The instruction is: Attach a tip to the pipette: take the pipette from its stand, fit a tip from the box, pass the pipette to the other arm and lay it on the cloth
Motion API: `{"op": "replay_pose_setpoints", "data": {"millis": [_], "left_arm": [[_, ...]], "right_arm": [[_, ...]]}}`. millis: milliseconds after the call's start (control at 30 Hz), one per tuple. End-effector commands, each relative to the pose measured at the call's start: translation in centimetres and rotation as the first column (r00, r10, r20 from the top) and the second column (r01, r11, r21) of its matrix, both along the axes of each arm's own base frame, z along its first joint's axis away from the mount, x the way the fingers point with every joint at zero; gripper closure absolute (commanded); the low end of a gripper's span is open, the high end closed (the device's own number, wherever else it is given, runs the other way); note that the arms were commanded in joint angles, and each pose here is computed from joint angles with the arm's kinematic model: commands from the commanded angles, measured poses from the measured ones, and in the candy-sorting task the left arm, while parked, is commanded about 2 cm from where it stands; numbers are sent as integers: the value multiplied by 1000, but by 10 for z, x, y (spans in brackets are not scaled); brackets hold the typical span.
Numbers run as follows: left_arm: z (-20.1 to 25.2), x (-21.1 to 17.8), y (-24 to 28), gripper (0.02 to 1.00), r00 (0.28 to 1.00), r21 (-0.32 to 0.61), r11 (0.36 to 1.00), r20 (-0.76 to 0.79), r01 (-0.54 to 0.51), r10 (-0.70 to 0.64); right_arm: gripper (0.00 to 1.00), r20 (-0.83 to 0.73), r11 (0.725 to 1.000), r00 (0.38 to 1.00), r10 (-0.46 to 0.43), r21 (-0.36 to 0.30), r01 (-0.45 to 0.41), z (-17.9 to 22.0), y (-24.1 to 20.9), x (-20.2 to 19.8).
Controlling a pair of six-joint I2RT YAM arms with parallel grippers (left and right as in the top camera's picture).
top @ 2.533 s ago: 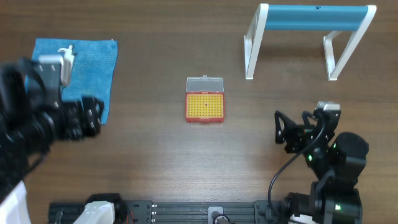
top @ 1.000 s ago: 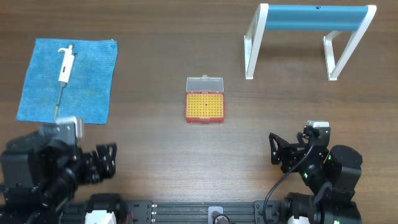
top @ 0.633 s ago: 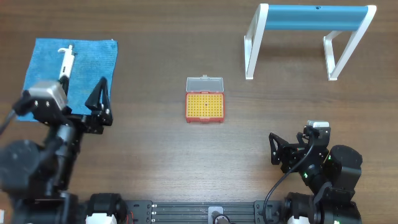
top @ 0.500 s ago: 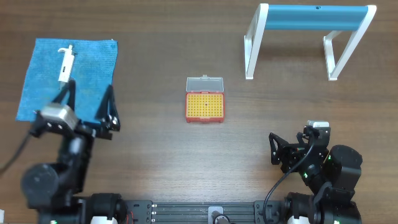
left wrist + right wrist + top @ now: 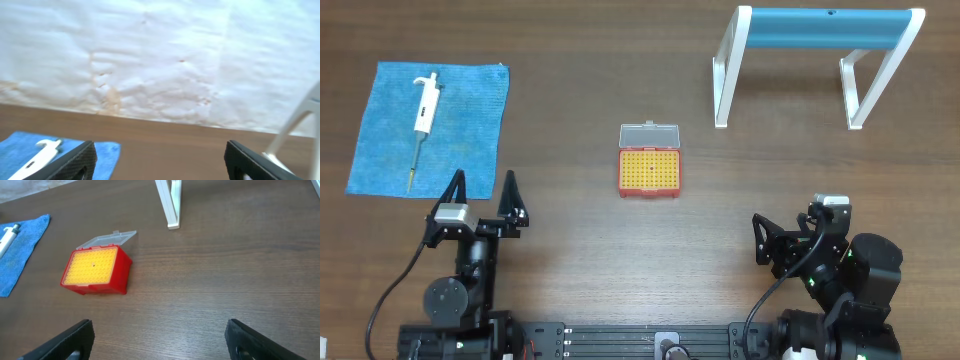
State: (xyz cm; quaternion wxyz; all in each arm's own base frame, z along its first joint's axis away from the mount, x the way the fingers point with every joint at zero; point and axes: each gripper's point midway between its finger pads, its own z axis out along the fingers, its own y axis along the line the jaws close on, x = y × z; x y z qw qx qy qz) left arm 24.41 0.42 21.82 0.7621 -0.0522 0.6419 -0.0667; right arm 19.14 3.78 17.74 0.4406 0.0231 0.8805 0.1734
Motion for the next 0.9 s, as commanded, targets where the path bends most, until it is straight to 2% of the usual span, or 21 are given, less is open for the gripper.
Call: {"op": "replay_pose_setpoints", "data": {"millis": [33,200,900], "left_arm": [[-12,0,19,194,993,-15,994,-45,-106,105],[-64,1,13,194,964,-9,997,-254,-78,73],[-63,1,13,194,966,-9,997,-249,-75,70]], "right_arm": [[152,19,1000,1000,15,-18,-14,3,1,0],[152,19,1000,1000,15,-18,-14,3,1,0],[152,19,1000,1000,15,-18,-14,3,1,0]]}}
